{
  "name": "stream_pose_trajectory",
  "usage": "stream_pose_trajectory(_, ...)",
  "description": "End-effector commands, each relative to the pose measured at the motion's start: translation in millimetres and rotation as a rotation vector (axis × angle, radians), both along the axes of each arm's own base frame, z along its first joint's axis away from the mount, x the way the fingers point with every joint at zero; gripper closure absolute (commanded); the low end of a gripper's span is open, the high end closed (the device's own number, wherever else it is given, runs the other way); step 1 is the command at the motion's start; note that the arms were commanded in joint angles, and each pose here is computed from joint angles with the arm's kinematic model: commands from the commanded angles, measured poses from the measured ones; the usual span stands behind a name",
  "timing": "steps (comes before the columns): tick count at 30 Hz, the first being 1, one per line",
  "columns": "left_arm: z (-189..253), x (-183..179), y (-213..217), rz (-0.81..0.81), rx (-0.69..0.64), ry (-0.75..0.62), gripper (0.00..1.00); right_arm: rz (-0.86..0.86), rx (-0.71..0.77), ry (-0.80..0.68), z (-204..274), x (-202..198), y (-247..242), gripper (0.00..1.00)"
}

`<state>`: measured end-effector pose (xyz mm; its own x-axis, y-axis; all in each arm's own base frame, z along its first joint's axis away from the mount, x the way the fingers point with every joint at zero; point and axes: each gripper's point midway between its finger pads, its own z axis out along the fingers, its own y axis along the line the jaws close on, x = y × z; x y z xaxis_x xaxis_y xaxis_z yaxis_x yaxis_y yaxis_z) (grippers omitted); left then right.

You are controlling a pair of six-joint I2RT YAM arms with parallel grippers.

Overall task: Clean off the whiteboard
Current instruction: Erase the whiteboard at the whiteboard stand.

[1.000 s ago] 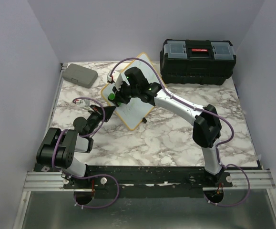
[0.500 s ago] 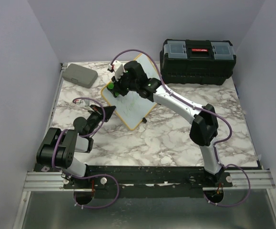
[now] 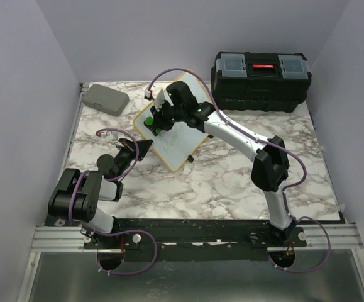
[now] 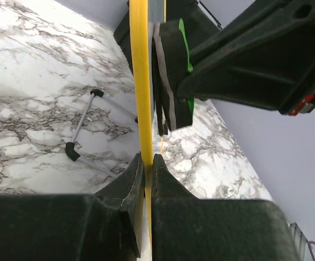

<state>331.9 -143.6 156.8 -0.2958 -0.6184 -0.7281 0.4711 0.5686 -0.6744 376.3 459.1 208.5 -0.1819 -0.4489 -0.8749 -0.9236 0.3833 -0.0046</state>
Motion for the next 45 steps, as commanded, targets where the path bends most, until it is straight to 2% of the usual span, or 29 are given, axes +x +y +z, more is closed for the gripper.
stream_pose_trajectory(1,2,-8,-13,-0.074,0.032,-0.043,1.0,0.118,-0.082,0.119,-32,-37,-6,0.99)
stream_pose_trajectory(5,1,-8,-13,-0.076,0.034,-0.042,1.0,0.135,-0.096,0.093,-32,-44,-7,0.99)
stream_pose_trajectory(15,1,-7,-14,-0.079,0.034,-0.042,1.0,0.012,-0.192,-0.063,-33,-17,-33,1.0)
stream_pose_trajectory(21,-1,-7,-14,-0.079,0.035,-0.039,1.0,-0.047,-0.131,-0.084,-13,-4,-27,0.99)
stream_pose_trajectory(28,-2,-8,-14,-0.084,0.037,-0.036,1.0,-0.07,-0.064,-0.028,-5,10,-14,0.99)
stream_pose_trajectory(32,-2,-8,-15,-0.085,0.035,-0.039,1.0,0.021,-0.038,0.019,-8,-4,-2,0.99)
stream_pose_trajectory(37,-1,-8,-14,-0.086,0.036,-0.041,1.0,0.135,-0.101,0.048,-31,-31,3,0.99)
stream_pose_trajectory(45,-1,-6,-15,-0.089,0.035,-0.039,1.0,0.18,-0.164,0.021,-42,-45,-13,0.99)
